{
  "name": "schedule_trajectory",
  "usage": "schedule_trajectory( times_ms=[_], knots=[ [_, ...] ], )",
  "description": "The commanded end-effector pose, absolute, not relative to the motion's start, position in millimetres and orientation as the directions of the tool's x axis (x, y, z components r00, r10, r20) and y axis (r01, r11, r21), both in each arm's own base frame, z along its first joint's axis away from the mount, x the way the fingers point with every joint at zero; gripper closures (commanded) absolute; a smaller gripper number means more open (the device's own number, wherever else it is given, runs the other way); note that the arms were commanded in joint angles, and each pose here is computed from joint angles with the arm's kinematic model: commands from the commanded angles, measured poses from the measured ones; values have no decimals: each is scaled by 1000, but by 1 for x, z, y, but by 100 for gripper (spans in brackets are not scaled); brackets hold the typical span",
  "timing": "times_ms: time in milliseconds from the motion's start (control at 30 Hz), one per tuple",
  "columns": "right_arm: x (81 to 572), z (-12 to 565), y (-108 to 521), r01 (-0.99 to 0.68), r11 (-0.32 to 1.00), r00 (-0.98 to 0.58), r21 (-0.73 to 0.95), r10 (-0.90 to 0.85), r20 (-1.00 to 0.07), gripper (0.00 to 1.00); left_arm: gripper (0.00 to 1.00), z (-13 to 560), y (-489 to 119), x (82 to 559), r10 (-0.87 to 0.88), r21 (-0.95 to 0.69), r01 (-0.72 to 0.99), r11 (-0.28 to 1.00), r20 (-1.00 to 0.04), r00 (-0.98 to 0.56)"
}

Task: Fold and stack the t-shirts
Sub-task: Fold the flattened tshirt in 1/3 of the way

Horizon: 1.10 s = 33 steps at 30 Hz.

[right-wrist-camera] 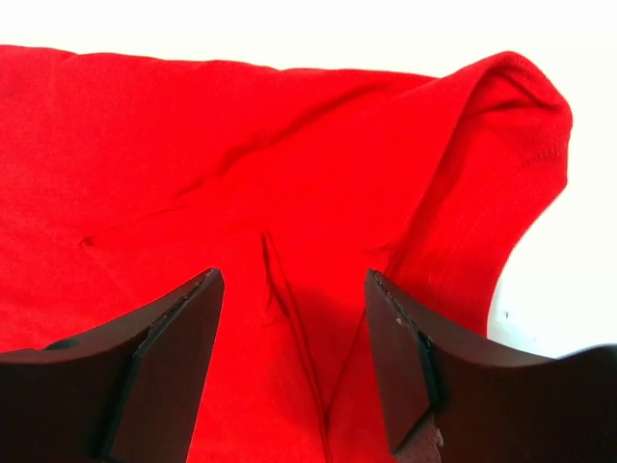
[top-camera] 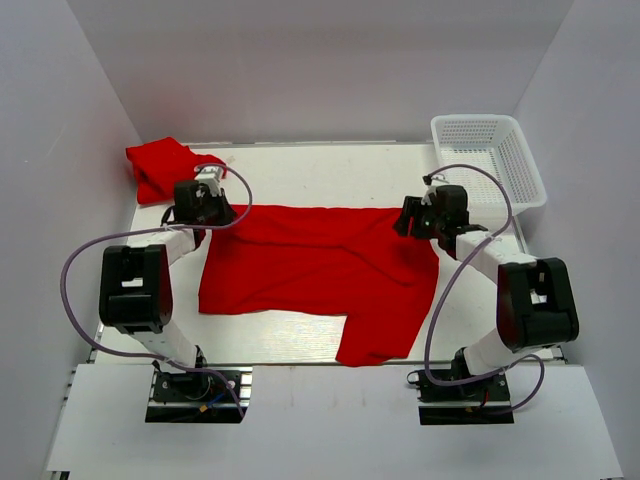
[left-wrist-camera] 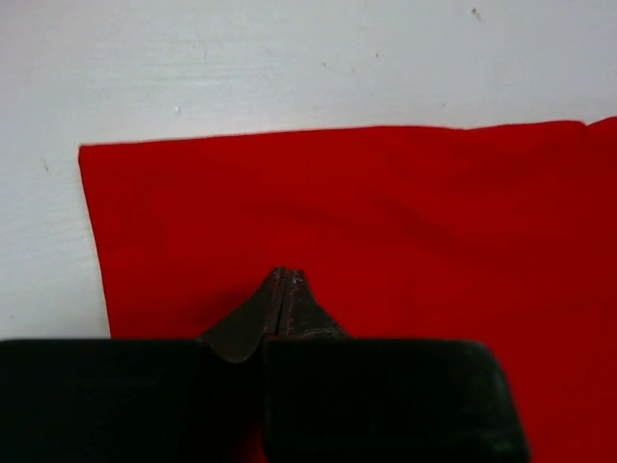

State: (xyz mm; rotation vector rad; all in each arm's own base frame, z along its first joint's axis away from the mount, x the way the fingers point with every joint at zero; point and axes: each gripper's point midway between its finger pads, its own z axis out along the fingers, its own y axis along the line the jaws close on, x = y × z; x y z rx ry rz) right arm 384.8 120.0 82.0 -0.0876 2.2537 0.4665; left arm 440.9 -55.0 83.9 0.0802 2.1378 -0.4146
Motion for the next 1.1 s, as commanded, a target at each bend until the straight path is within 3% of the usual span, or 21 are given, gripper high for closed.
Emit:
schedule_trajectory(
  times_ms=[0, 400, 567, 667, 700, 767, 900, 1067],
  knots=[
    [414, 102, 121, -231, 929, -602, 290, 97, -792, 33, 95, 79, -49, 432, -90, -224, 159, 961, -803, -589],
    [417, 93, 132, -270, 911, -629, 312, 79, -774, 33, 100, 39, -5, 388, -216, -118, -185, 976, -670, -710],
    [409, 96, 137, -292, 898, -641, 328, 70, -764, 33, 99, 61, -10, 389, -227, -152, -169, 974, -701, -676],
    [392, 100, 147, -337, 867, -665, 367, 56, -745, 33, 75, 95, -24, 405, -203, -201, -75, 977, -757, -620],
    [385, 96, 149, -343, 860, -675, 377, 53, -736, 33, 63, 104, -28, 407, -191, -209, -42, 977, -768, -611],
    [373, 95, 150, -353, 856, -678, 378, 44, -734, 33, 53, 127, -34, 414, -181, -225, 1, 974, -790, -586],
    [361, 79, 151, -372, 856, -688, 359, 6, -725, 33, 47, 160, -36, 422, -144, -203, 51, 978, -829, -541],
    [374, 70, 157, -391, 853, -694, 345, -28, -719, 33, 47, 189, -41, 419, -126, -199, 101, 975, -862, -490]
  ],
)
